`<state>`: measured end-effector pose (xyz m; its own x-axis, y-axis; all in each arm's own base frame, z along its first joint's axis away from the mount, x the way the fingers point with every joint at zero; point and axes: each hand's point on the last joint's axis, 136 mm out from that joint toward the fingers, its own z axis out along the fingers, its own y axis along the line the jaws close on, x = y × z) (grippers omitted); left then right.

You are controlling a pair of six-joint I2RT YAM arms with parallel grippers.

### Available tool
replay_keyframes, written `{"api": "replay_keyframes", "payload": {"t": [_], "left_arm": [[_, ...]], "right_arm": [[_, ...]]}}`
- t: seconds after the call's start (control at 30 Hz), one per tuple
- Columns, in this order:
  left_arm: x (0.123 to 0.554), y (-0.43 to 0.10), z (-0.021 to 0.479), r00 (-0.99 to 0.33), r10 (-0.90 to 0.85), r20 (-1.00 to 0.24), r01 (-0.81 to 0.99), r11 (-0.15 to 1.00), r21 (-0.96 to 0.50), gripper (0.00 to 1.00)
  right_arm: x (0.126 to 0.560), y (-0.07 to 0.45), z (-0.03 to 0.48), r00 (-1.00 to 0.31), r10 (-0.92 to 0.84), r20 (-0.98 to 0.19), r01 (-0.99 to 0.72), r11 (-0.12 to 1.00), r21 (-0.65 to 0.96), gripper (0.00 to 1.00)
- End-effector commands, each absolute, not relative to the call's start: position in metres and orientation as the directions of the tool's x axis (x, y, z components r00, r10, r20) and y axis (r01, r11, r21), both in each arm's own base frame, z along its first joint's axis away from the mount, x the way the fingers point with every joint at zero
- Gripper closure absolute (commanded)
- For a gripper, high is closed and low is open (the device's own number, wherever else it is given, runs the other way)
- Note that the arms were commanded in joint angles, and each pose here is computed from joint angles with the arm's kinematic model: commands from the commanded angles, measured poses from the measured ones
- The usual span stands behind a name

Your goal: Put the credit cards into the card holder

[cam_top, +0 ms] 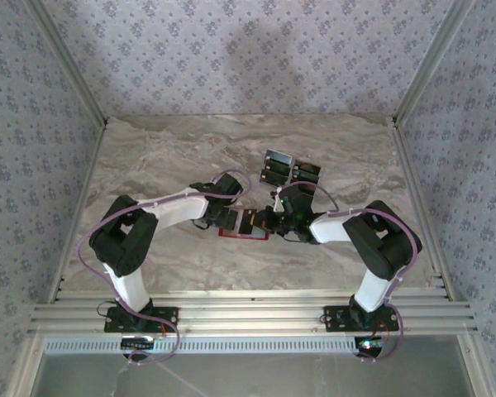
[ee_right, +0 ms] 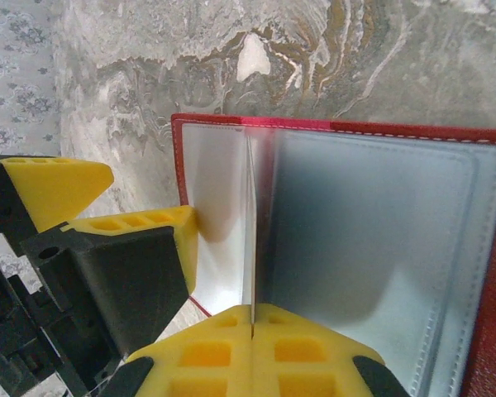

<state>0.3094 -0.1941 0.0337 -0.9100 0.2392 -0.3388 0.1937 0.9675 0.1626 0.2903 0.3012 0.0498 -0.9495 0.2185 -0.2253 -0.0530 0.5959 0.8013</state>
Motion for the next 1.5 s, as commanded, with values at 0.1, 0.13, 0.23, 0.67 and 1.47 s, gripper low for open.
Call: {"api": "replay_keyframes", "payload": {"t": [0.1, 0.13, 0.23, 0.67, 1.47], "left_arm": [[0.299, -0.18, 0.022, -0.926, 0.248, -0.286, 0.191, 0.958, 0.214, 0.01], [0.299, -0.18, 0.021, -0.926, 0.247, -0.285, 0.19, 0.958, 0.215, 0.0], [0.299, -0.18, 0.021, -0.926, 0.247, -0.285, 0.189, 0.958, 0.215, 0.01], [0.298, -0.179, 0.02, -0.927, 0.245, -0.283, 0.186, 0.958, 0.218, 0.01], [0.298, -0.178, 0.02, -0.927, 0.245, -0.285, 0.184, 0.957, 0.222, 0.0]], "right_arm": [[0.283, 0.303, 0.041, -0.961, 0.187, -0.203, -0.056, 0.588, 0.807, 1.0], [0.283, 0.303, 0.039, -0.962, 0.184, -0.2, -0.055, 0.588, 0.807, 1.0], [0.282, 0.304, 0.035, -0.966, 0.178, -0.189, -0.05, 0.587, 0.808, 1.0], [0.276, 0.303, 0.025, -0.974, 0.165, -0.153, -0.031, 0.576, 0.817, 1.0], [0.271, 0.287, 0.018, -0.966, 0.219, -0.135, 0.023, 0.595, 0.804, 1.0]]}}
